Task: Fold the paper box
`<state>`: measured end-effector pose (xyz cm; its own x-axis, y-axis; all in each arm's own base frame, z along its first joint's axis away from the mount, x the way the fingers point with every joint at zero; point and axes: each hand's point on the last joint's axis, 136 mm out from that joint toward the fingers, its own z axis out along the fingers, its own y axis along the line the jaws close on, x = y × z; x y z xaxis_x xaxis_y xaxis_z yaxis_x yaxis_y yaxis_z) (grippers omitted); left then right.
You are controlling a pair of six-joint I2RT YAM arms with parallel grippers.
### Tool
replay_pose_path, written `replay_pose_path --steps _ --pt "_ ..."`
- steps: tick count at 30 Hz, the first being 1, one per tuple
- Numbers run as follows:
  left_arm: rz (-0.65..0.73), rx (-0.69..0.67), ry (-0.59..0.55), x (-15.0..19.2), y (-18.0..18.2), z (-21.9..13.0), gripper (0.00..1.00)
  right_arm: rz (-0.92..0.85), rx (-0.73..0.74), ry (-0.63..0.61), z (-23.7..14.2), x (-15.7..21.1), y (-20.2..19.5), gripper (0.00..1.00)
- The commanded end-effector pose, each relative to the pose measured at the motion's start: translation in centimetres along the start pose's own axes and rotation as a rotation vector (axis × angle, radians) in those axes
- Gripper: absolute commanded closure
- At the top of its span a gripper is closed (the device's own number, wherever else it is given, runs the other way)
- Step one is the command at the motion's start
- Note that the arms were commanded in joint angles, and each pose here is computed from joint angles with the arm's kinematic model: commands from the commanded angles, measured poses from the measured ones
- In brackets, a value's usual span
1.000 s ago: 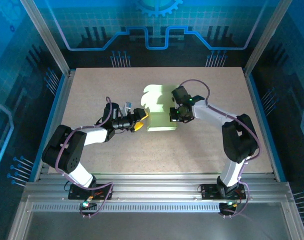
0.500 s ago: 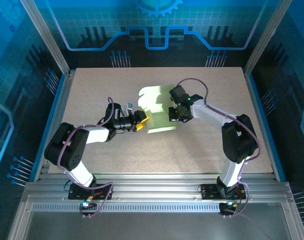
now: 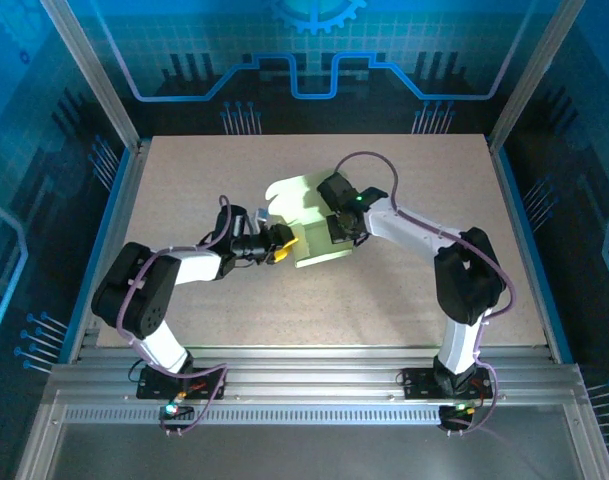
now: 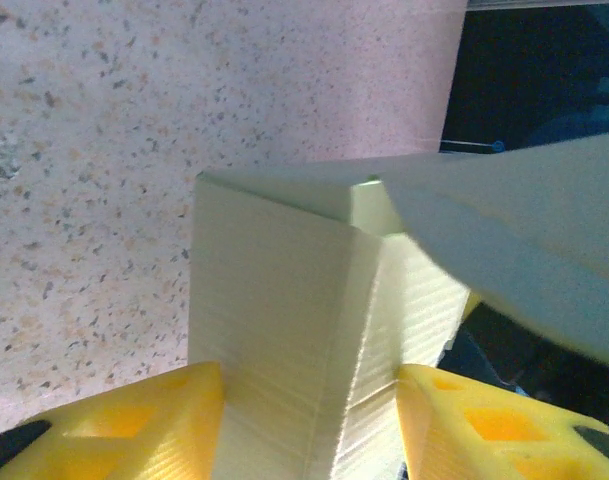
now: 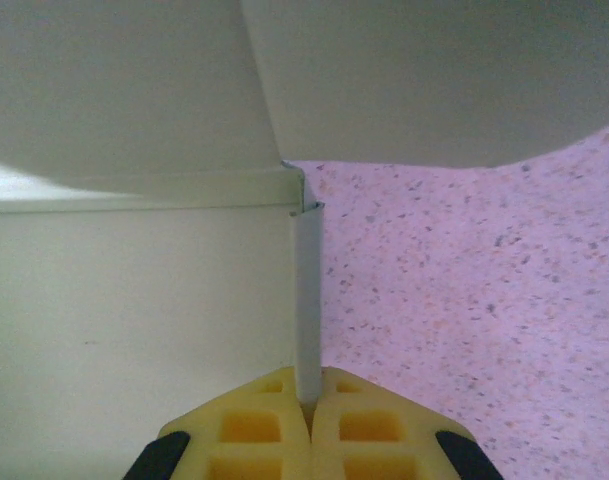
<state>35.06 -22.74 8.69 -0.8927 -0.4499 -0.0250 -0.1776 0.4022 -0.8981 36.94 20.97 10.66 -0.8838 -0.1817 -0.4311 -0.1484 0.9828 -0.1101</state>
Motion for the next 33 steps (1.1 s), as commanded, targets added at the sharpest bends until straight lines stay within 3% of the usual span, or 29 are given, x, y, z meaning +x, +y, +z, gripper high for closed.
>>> replay_pose_path --steps 1,8,18,33 --pt "0.011 -0.058 0.002 0.0 0.6 0.6 0.55 -0.001 0.099 -0.053 -1.2 -1.0 -0.4 1.00" --pt "0.012 -0.134 -0.012 -0.3 1.6 0.7 0.62 -0.007 0.169 -0.099 -2.2 -1.2 1.2 1.00" --pt "0.014 -0.256 -0.043 -0.5 3.7 0.1 0.79 0.014 0.215 -0.119 -2.6 -1.0 3.0 1.00" --pt "0.009 -0.382 -0.090 -1.4 5.0 -0.5 0.86 0.014 0.259 -0.168 -3.5 -1.3 6.4 1.00"
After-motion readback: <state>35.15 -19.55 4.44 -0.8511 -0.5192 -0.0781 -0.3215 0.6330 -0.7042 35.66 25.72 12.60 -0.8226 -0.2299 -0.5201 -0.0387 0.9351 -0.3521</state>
